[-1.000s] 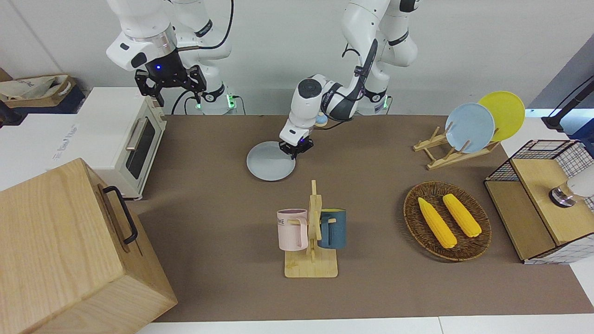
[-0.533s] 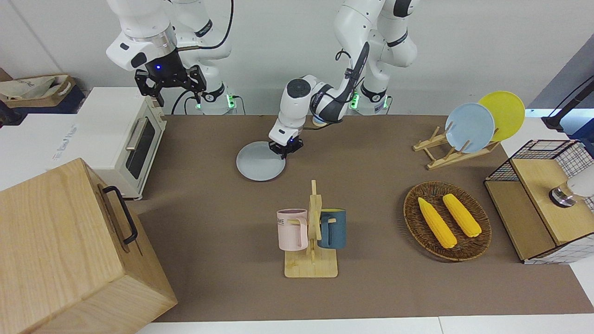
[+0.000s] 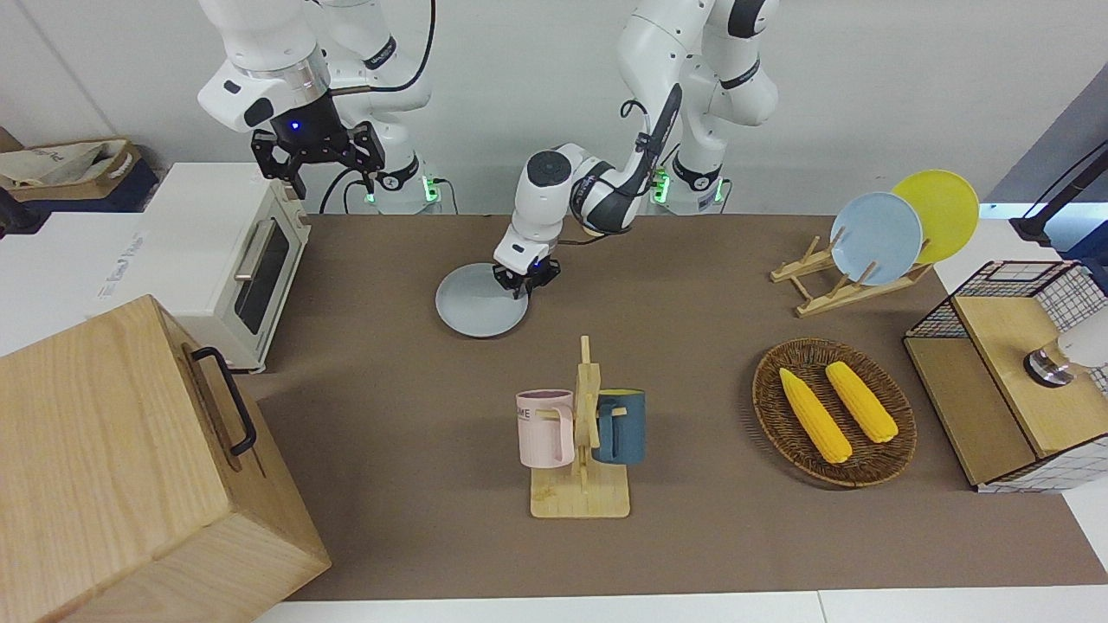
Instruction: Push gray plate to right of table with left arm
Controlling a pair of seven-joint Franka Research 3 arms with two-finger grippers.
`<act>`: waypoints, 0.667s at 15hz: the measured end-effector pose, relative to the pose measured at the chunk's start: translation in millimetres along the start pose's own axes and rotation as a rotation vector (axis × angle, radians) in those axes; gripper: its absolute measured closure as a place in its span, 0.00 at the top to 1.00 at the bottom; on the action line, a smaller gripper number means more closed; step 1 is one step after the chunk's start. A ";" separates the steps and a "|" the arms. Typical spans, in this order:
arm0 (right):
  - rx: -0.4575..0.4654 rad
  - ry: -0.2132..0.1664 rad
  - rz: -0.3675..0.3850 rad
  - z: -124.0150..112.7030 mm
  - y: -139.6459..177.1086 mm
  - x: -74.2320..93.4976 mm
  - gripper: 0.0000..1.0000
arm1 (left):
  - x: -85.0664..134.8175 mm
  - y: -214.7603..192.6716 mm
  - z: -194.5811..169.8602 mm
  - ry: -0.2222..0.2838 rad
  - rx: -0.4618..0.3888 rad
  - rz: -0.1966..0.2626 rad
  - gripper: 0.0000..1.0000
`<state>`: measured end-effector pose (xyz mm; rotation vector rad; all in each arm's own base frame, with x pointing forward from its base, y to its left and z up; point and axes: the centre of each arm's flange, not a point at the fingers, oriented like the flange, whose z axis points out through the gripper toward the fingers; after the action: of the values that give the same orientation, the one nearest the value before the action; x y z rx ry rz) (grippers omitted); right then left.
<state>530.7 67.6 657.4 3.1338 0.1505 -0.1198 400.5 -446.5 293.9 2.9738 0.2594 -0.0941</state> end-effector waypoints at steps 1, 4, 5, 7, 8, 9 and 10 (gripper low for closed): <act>0.000 0.000 0.000 0.0 0.0 0.0 0.99 | 0.4 0.5 0.6 -0.002 0.002 0.016 0.45; 0.000 0.000 0.000 0.0 0.0 0.0 0.99 | 11.2 -9.9 -2.9 -0.022 0.033 0.071 0.76; 0.000 0.000 0.000 0.0 0.0 0.0 0.99 | 18.9 -16.9 -8.5 -0.033 0.048 0.081 0.87; 0.000 0.000 0.000 0.0 0.0 0.0 0.99 | 28.9 -26.4 -23.4 -0.046 0.065 0.087 1.00; 0.000 0.000 0.000 0.0 0.0 0.0 0.99 | 32.3 -31.2 -33.4 -0.052 0.073 0.093 1.00; 0.000 0.000 0.000 0.0 0.0 0.0 0.99 | 34.6 -35.2 -43.0 -0.056 0.079 0.097 1.00; 0.000 0.000 0.000 0.0 0.0 0.0 0.99 | 37.3 -40.1 -54.4 -0.059 0.084 0.103 1.00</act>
<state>530.7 67.6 657.4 3.1338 0.1505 -0.1198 432.7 -392.7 338.8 3.0547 0.0968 -0.1840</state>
